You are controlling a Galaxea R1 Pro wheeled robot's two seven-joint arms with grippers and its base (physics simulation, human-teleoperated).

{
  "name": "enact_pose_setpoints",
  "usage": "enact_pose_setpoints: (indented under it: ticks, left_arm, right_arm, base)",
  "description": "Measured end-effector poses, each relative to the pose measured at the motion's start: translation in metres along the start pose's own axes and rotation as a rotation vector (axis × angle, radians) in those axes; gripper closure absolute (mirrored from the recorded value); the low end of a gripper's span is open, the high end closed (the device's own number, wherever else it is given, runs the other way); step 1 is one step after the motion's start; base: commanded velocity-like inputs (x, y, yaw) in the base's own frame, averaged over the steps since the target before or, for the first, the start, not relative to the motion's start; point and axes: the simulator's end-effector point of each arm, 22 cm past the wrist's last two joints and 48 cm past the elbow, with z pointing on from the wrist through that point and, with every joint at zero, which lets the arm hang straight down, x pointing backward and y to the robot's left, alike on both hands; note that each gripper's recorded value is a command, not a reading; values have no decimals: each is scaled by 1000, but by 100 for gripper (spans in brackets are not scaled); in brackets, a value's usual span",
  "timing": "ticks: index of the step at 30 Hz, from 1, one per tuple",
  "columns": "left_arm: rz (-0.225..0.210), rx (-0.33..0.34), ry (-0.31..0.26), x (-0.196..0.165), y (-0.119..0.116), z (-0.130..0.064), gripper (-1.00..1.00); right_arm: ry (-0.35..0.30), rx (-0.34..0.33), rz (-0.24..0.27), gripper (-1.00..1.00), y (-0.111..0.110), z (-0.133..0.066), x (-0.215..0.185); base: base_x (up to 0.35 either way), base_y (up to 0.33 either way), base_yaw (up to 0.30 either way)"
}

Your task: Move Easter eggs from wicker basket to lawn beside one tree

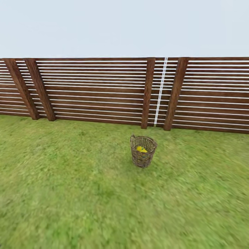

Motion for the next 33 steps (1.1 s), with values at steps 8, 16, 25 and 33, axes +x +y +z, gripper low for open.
enact_pose_setpoints:
  ticks: [8,16,25,33]
  left_arm:
    - [0,0,0,0,0,0,-100]
    - [0,0,0,0,0,0,-100]
    - [0,0,0,0,0,0,-100]
    - [0,0,0,0,0,0,-100]
  right_arm:
    - [1,1,1,-100,-1,0,1]
    - [1,1,1,-100,-1,0,1]
    - [1,1,1,-100,-1,0,1]
    - [0,1,1,-100,-1,0,0]
  base:
    - [327,0,-11]
    - [327,0,-189]
    - [327,0,-248]
    - [327,0,-40]
